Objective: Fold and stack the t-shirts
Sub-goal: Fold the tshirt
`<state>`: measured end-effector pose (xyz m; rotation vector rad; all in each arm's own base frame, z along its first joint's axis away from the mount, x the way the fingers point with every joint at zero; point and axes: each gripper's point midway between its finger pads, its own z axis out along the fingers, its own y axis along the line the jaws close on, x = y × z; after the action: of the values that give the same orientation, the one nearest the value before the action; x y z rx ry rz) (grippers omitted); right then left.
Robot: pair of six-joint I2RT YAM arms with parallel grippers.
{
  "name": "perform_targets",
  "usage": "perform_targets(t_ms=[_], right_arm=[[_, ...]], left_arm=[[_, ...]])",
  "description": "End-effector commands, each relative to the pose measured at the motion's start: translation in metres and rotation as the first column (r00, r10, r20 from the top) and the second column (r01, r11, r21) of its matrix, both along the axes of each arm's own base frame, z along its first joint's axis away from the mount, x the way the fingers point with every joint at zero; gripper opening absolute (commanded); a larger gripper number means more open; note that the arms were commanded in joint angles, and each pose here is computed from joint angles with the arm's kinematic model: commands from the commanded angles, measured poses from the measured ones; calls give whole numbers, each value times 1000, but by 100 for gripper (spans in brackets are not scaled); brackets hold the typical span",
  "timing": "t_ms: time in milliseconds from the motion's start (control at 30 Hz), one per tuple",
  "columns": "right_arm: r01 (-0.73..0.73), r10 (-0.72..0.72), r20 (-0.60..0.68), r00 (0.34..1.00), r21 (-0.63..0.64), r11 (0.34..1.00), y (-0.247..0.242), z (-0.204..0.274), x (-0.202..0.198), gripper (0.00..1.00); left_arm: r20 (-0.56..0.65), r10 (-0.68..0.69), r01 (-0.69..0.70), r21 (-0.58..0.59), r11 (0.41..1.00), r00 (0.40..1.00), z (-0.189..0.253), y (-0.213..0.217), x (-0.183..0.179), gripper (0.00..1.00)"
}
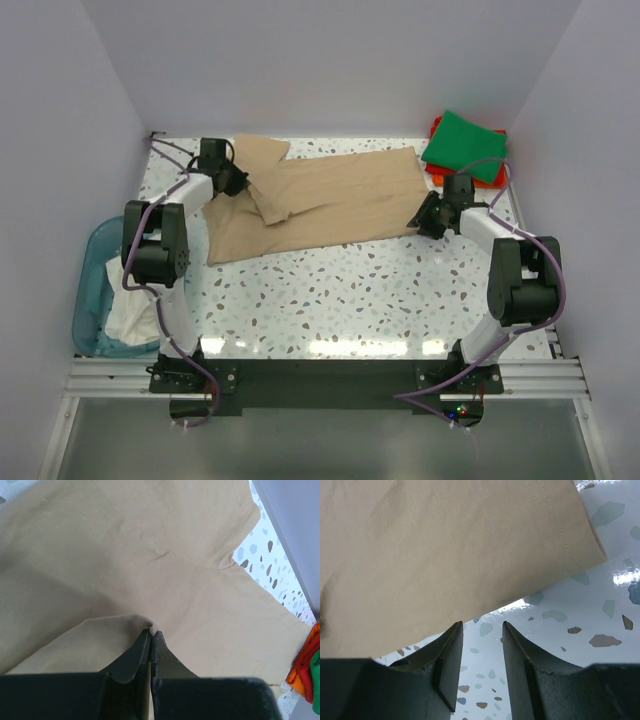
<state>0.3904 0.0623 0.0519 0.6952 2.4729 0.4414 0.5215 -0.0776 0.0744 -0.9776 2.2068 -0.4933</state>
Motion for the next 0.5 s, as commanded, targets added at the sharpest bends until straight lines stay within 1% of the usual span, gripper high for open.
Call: perform_targets(t_ms=[0, 167, 467], right_arm=[[-17, 18, 83, 996, -7, 1000, 1, 21, 19, 41], [-20, 21, 79, 997, -10, 1000, 1, 18, 20, 41], [-21, 21, 60, 998, -14, 1000, 0, 9, 19, 41]], left_arm=[[80, 22, -18, -51, 999, 997, 18, 5, 25, 0], [70, 48, -43, -74, 996, 996, 9, 13, 24, 0], [77, 76, -68, -102, 993, 994, 6, 26, 26, 0]])
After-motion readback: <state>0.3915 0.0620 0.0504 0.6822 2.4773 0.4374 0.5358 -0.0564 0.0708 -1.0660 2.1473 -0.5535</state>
